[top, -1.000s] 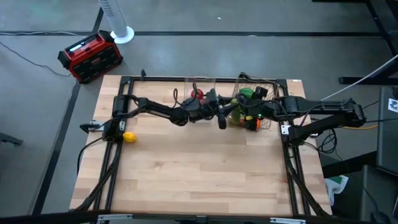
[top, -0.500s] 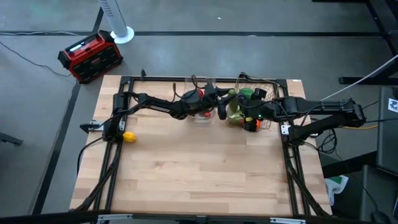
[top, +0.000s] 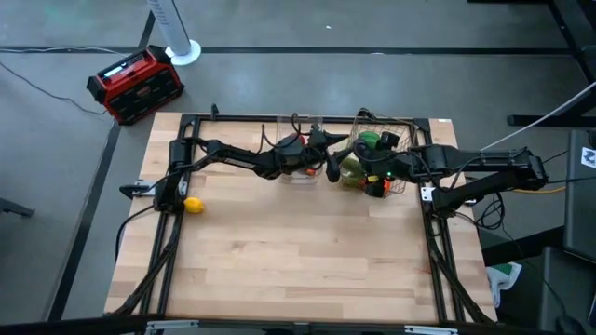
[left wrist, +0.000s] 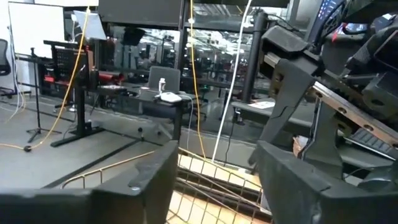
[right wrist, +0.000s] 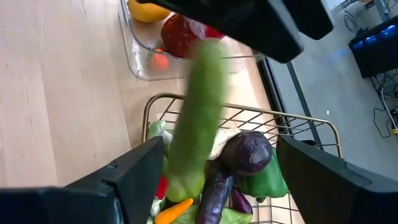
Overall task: Sort produce into baskets
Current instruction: Put the yellow lemon into the transparent bin
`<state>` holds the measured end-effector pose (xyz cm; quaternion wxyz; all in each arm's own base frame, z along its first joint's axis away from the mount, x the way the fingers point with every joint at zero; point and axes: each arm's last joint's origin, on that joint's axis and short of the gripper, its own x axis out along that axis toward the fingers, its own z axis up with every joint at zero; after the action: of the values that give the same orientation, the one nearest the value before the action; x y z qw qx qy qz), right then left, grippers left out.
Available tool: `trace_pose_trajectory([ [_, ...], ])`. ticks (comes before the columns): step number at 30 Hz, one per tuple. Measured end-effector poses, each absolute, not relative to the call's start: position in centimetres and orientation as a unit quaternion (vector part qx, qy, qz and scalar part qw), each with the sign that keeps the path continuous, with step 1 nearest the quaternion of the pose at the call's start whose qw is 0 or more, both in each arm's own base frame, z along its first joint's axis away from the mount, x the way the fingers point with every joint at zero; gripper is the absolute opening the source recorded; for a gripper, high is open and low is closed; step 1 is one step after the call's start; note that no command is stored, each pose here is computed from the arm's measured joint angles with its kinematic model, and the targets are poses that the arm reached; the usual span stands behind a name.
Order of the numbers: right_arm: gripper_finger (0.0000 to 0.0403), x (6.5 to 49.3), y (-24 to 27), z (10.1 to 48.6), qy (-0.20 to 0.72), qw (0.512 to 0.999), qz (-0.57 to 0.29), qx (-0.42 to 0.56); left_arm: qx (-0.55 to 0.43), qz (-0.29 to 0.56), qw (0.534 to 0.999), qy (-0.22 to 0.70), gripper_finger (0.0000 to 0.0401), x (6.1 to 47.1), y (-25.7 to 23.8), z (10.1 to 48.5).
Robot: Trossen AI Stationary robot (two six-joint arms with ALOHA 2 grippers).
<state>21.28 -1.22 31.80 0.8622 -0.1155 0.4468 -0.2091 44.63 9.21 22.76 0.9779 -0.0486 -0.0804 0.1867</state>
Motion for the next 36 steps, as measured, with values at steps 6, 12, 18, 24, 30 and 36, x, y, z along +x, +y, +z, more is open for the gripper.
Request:
trace_pose_trajectory([
  [6,0.0308,21.3,-1.2,31.8,0.447,0.862,-0.209,-0.116,-0.052,0.188,0.979,-0.063,0.0236,44.7,9.2,22.4],
  [12,0.0308,21.3,-1.2,31.8,0.447,0.862,-0.209,-0.115,-0.050,0.189,0.980,-0.037,0.0235,44.3,9.1,23.1],
  [18,0.0308,21.3,-1.2,31.8,0.447,0.862,-0.209,-0.115,-0.033,0.193,0.975,0.101,0.0235,41.9,8.7,25.4],
  [24,0.0308,21.3,-1.2,31.8,0.446,0.863,-0.210,-0.114,-0.008,0.187,0.947,0.260,0.0232,36.8,7.7,28.6],
  [30,0.0308,21.3,-1.2,31.8,0.446,0.863,-0.207,-0.112,-0.017,0.181,0.890,0.418,0.0232,30.2,6.4,30.7],
  [36,0.0308,21.3,-1.2,31.8,0.448,0.863,-0.206,-0.112,-0.072,0.202,0.789,0.575,0.0232,24.4,4.9,30.1],
])
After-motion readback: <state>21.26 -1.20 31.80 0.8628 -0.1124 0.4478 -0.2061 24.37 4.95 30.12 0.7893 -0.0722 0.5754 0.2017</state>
